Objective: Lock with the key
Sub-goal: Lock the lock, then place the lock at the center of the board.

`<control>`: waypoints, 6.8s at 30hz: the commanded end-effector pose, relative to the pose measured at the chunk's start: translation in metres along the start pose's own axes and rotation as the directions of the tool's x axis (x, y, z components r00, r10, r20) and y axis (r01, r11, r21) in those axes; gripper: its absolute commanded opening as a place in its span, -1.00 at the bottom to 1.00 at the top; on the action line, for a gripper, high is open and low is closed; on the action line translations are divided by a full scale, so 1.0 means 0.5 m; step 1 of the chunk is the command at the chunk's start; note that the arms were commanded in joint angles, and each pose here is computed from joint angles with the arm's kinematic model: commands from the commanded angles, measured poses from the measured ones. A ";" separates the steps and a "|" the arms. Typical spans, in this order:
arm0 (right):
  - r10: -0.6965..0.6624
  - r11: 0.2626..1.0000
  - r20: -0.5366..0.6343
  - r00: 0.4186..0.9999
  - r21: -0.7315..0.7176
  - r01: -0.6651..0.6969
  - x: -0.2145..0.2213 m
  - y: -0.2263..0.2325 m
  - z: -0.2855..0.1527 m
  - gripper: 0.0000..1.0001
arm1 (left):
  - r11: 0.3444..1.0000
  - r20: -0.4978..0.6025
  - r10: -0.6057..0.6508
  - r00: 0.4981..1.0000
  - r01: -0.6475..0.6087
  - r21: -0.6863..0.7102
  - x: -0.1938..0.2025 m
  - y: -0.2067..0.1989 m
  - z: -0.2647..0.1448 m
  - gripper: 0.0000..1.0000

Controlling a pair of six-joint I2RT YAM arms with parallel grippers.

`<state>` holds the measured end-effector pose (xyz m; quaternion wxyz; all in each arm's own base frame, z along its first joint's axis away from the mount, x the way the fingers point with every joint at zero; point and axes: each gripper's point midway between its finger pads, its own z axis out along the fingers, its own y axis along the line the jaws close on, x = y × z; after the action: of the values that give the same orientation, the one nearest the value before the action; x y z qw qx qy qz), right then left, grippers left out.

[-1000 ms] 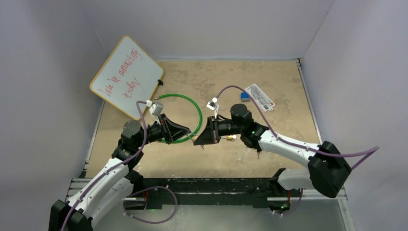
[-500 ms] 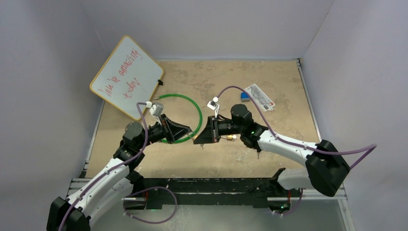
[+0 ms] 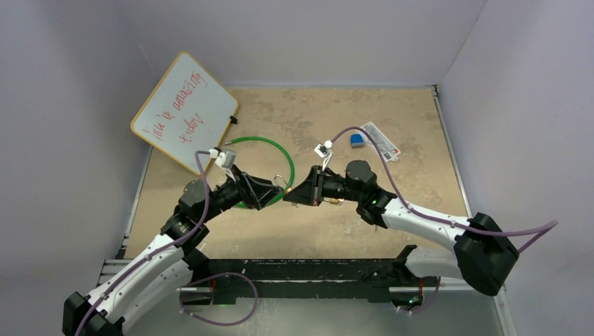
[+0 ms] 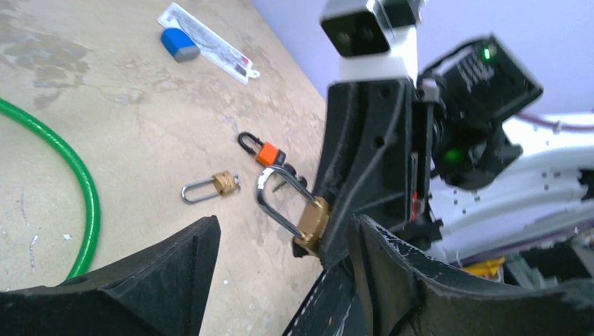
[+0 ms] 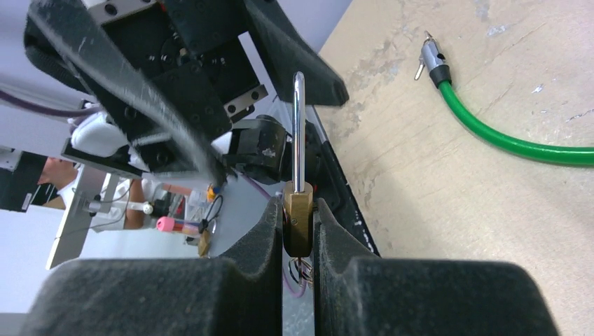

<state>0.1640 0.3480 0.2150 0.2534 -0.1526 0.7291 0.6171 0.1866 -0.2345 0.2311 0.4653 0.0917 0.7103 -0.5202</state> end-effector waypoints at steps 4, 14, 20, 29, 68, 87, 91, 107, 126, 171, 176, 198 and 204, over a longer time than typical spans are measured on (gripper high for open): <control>-0.048 0.994 0.125 0.991 -0.096 0.060 -0.047 0.069 -0.026 -1.00 | 0.985 0.268 -0.170 0.948 0.163 0.050 -0.084 -0.012 -0.010 0.46; -0.035 0.990 0.093 0.995 -0.131 0.048 -0.033 0.088 -0.028 -1.00 | 0.917 0.283 -0.317 0.905 0.216 0.336 -0.075 -0.058 -0.007 0.47; -0.030 0.990 0.092 0.995 -0.131 0.042 -0.030 0.087 -0.026 -1.00 | 0.911 0.289 -0.297 0.910 0.180 0.371 -0.088 -0.077 -0.006 0.45; -0.038 0.977 0.027 0.999 -0.208 0.043 -0.022 0.118 -0.013 -1.00 | 0.915 0.246 -0.246 0.937 0.141 0.378 -0.081 -0.094 0.001 0.13; -0.046 0.985 -0.042 0.998 -0.166 0.039 0.022 0.089 -0.032 0.03 | 0.933 0.190 -0.093 0.977 0.020 0.359 -0.083 -0.134 -0.008 -1.00; -0.050 0.989 0.009 0.999 -0.140 0.051 0.012 0.082 -0.037 -0.55 | 0.925 0.149 -0.089 0.985 0.026 0.378 -0.077 -0.142 -0.001 -1.00; -0.046 0.988 0.013 0.999 -0.145 0.048 0.011 0.082 -0.036 -0.52 | 0.926 0.145 -0.087 0.986 0.026 0.378 -0.076 -0.142 0.001 -1.00; -0.036 0.989 0.023 0.999 -0.145 0.039 0.004 0.075 -0.023 -0.90 | 0.929 0.146 -0.088 0.985 0.028 0.369 -0.075 -0.137 0.003 -1.00; 0.006 0.986 -0.069 0.998 -0.163 -0.018 0.077 0.049 -0.050 -1.00 | 0.945 0.218 -0.104 0.970 0.028 0.325 -0.101 -0.127 -0.003 -1.00; 0.302 0.879 0.089 0.949 0.360 -0.314 0.140 -0.197 -0.075 -1.00 | 0.940 -0.457 -0.293 0.840 0.166 -0.298 0.313 0.221 0.029 -1.00; 0.348 0.866 0.075 0.935 0.355 -0.351 0.151 -0.206 -0.061 -1.00 | 0.924 -0.424 -0.316 0.849 0.176 -0.338 0.323 0.239 0.021 -0.99; 0.416 0.837 0.062 0.907 0.363 -0.409 0.176 -0.225 -0.040 -1.00 | 0.857 -0.347 -0.304 0.887 0.096 -0.506 0.286 0.277 -0.020 0.05; 0.425 0.837 0.043 0.904 0.362 -0.411 0.198 -0.217 -0.018 -1.00 | 0.864 -0.352 -0.265 0.898 0.059 -0.501 0.252 0.259 -0.021 0.18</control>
<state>0.1391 0.3125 0.0626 0.1162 0.0505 0.8619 0.4911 0.1796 -0.2154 0.0330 0.2418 0.0086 0.9046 -0.3508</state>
